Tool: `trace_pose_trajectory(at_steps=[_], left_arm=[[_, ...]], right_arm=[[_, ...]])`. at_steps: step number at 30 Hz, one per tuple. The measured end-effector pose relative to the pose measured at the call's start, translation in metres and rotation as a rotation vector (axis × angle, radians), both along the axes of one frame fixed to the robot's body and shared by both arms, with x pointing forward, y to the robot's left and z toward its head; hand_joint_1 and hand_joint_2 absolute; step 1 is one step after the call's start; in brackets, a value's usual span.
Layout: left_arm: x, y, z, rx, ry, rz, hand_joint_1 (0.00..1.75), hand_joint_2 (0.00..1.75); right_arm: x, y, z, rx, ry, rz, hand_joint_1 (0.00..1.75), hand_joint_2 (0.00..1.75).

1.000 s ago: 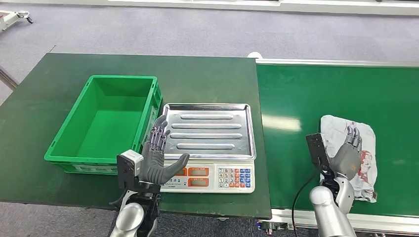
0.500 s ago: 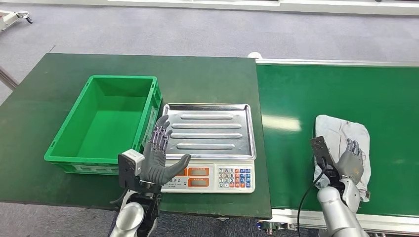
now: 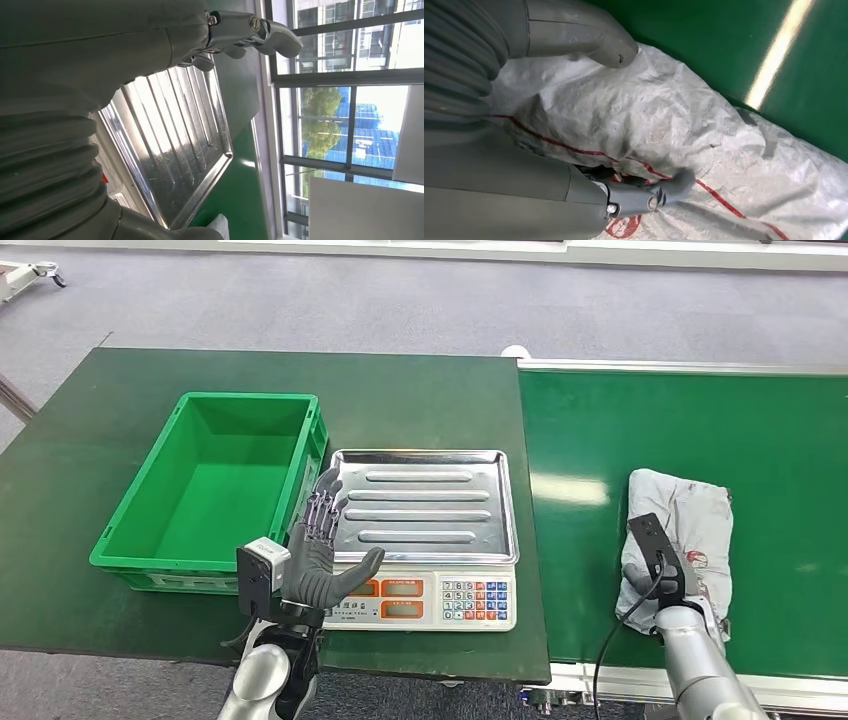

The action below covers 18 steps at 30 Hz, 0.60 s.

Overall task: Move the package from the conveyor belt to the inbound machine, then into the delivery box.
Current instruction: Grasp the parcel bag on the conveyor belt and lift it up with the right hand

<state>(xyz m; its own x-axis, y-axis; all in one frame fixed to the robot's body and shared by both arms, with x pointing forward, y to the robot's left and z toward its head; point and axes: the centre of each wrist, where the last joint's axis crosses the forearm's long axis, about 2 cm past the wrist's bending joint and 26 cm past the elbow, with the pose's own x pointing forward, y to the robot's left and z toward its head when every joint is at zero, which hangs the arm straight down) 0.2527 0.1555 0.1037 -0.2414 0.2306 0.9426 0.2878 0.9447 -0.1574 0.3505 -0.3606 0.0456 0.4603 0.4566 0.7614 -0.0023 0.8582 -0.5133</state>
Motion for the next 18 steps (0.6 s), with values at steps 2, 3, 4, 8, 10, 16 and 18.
trace_pose_trajectory(at_steps=[2, 3, 4, 8, 10, 16, 18], left_arm=[[0.001, 0.001, -0.001, 0.003, -0.002, -0.001, 0.00, 1.75], [0.002, 0.002, -0.001, 0.005, -0.003, -0.001, 0.00, 1.75], [0.002, 0.003, -0.001, 0.007, -0.004, -0.002, 0.00, 1.75], [0.003, 0.004, -0.002, 0.007, -0.005, -0.002, 0.00, 1.75], [0.003, 0.005, -0.002, 0.007, -0.005, -0.002, 0.00, 1.75], [0.003, 0.005, -0.002, 0.011, -0.006, -0.002, 0.00, 1.75], [0.003, 0.005, -0.001, 0.016, -0.005, -0.003, 0.00, 1.75]], right_arm=[[0.004, -0.001, 0.002, 0.055, 0.014, 0.016, 0.00, 1.75], [0.005, -0.002, 0.003, 0.073, 0.017, 0.018, 0.00, 1.75], [0.006, -0.002, 0.004, 0.085, 0.020, 0.019, 0.00, 1.75], [0.009, -0.002, 0.005, 0.129, 0.037, 0.029, 0.00, 1.75], [0.011, -0.001, 0.007, 0.140, 0.055, 0.037, 0.00, 1.75], [0.017, 0.001, 0.012, 0.084, 0.108, 0.039, 1.75, 1.75], [0.018, 0.003, 0.013, 0.042, 0.124, 0.050, 1.75, 1.75]])
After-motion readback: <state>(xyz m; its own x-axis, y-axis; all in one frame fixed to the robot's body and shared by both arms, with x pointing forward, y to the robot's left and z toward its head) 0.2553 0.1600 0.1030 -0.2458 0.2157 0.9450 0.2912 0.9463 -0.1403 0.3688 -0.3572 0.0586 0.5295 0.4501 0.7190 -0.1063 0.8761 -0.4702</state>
